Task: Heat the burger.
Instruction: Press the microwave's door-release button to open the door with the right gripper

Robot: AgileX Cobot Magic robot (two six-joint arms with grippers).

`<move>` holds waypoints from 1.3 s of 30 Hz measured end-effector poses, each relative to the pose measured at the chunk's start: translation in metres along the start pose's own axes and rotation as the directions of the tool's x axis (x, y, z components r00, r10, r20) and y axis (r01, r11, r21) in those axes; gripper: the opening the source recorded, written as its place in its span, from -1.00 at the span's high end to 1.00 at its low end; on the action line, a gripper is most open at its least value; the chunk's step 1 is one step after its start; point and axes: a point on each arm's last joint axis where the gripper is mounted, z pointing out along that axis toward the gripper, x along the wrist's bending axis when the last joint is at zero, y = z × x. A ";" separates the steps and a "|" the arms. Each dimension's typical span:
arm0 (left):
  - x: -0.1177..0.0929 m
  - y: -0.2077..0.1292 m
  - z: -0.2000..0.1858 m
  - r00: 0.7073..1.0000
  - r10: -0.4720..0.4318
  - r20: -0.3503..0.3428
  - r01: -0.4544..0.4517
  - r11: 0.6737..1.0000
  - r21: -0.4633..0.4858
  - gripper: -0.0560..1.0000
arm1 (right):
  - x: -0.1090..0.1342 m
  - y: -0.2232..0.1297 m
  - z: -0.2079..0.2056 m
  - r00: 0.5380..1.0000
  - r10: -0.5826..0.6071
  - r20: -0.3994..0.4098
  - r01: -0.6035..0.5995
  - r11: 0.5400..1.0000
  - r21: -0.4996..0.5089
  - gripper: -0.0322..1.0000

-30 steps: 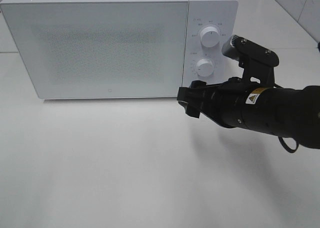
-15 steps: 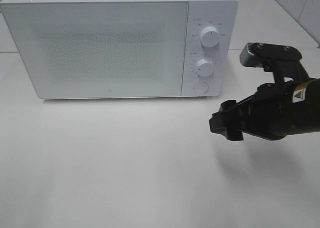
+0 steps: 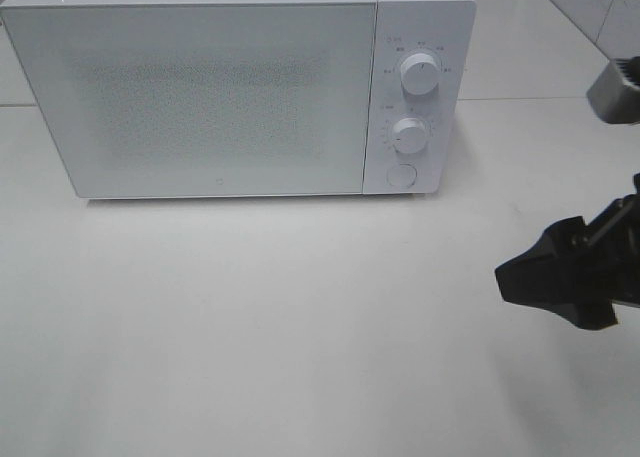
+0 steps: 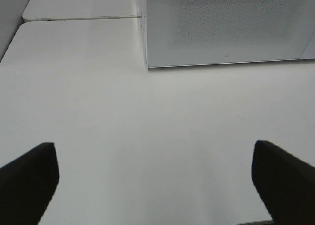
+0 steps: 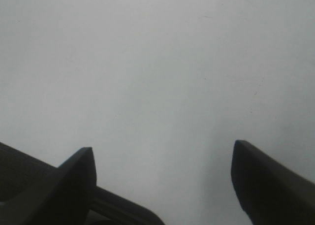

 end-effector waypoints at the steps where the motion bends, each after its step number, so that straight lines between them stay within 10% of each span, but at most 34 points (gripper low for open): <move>1: 0.000 0.000 0.000 1.000 0.000 0.000 0.000 1.000 0.000 -0.98 | 0.000 0.000 0.000 1.000 0.000 0.000 0.000 1.000 0.000 -0.47; 23: 0.000 0.000 0.000 1.000 0.000 0.000 0.000 1.000 0.000 -0.98 | -0.024 -0.063 -0.095 0.978 0.102 0.185 -0.066 0.980 -0.188 -0.47; 39: 0.000 0.000 0.000 1.000 0.000 0.000 0.000 1.000 0.000 -0.98 | -0.023 -0.117 -0.125 0.913 0.268 0.307 -0.083 0.860 -0.504 -0.48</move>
